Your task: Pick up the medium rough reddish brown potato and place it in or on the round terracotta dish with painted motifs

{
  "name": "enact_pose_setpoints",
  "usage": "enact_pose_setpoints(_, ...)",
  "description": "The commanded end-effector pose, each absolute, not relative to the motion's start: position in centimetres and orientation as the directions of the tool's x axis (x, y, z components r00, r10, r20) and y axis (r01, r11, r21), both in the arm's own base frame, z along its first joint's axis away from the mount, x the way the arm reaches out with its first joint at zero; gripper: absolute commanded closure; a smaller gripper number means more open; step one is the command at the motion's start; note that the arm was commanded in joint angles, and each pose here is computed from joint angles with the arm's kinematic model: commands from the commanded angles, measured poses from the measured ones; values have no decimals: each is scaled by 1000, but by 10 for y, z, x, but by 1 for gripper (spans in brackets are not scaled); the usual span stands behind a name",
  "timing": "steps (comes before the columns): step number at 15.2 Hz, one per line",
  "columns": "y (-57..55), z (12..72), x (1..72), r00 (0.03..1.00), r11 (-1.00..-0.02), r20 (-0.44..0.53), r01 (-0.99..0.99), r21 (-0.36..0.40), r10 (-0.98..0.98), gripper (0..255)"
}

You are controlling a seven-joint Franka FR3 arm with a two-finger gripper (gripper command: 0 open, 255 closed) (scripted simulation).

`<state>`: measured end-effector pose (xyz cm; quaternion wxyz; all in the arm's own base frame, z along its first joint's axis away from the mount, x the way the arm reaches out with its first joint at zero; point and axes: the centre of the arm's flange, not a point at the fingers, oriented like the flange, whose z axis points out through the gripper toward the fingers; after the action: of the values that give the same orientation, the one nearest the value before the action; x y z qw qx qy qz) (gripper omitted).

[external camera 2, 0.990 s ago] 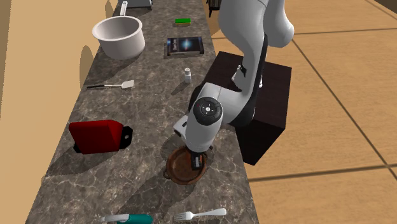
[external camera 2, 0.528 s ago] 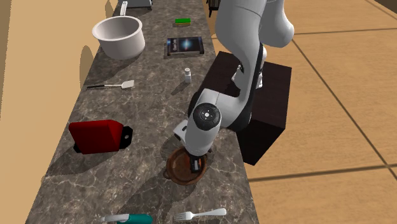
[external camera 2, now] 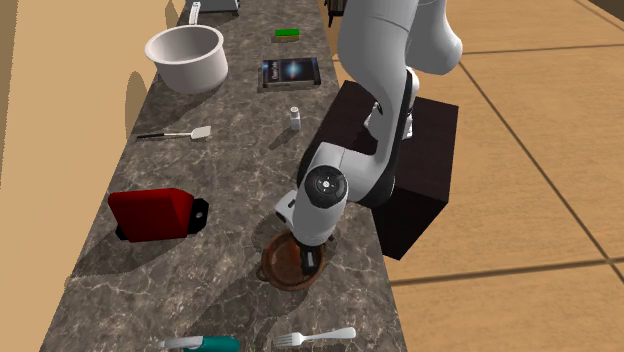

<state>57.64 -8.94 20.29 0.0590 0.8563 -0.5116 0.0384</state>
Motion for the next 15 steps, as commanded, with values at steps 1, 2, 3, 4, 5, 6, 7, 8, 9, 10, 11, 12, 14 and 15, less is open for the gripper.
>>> enact_pose_setpoints(1, -89, 200, 575, 474, -470, 123, -880, 66, -872, 0)
enact_pose_setpoints(2, -89, 200, 575, 474, -470, 123, -880, 66, -872, 0)
enact_pose_setpoints(3, -89, 201, 575, 474, -470, 123, -880, 66, -872, 0)
enact_pose_setpoints(4, -90, 202, 577, 474, -470, 123, -880, 66, -872, 0)
enact_pose_setpoints(5, -88, 215, 577, 474, -470, 123, -880, 66, -872, 0)
enact_pose_setpoints(6, -86, 228, 577, 474, -470, 123, -880, 66, -872, 0)
enact_pose_setpoints(7, -84, 241, 577, 474, -470, 123, -880, 66, -872, 0)
enact_pose_setpoints(8, -83, 252, 577, 474, -470, 123, -880, 66, -872, 0)
enact_pose_setpoints(9, -83, 252, 577, 474, -470, 123, -880, 66, -872, 0)
enact_pose_setpoints(10, -83, 252, 577, 474, -470, 123, -880, 66, -872, 0)
enact_pose_setpoints(11, -83, 252, 577, 474, -470, 123, -880, 66, -872, 0)
enact_pose_setpoints(12, -83, 252, 577, 474, -470, 123, -880, 66, -872, 0)
enact_pose_setpoints(14, -83, 252, 577, 474, -470, 123, -880, 66, -872, 0)
enact_pose_setpoints(15, -83, 252, 577, 474, -470, 123, -880, 66, -872, 0)
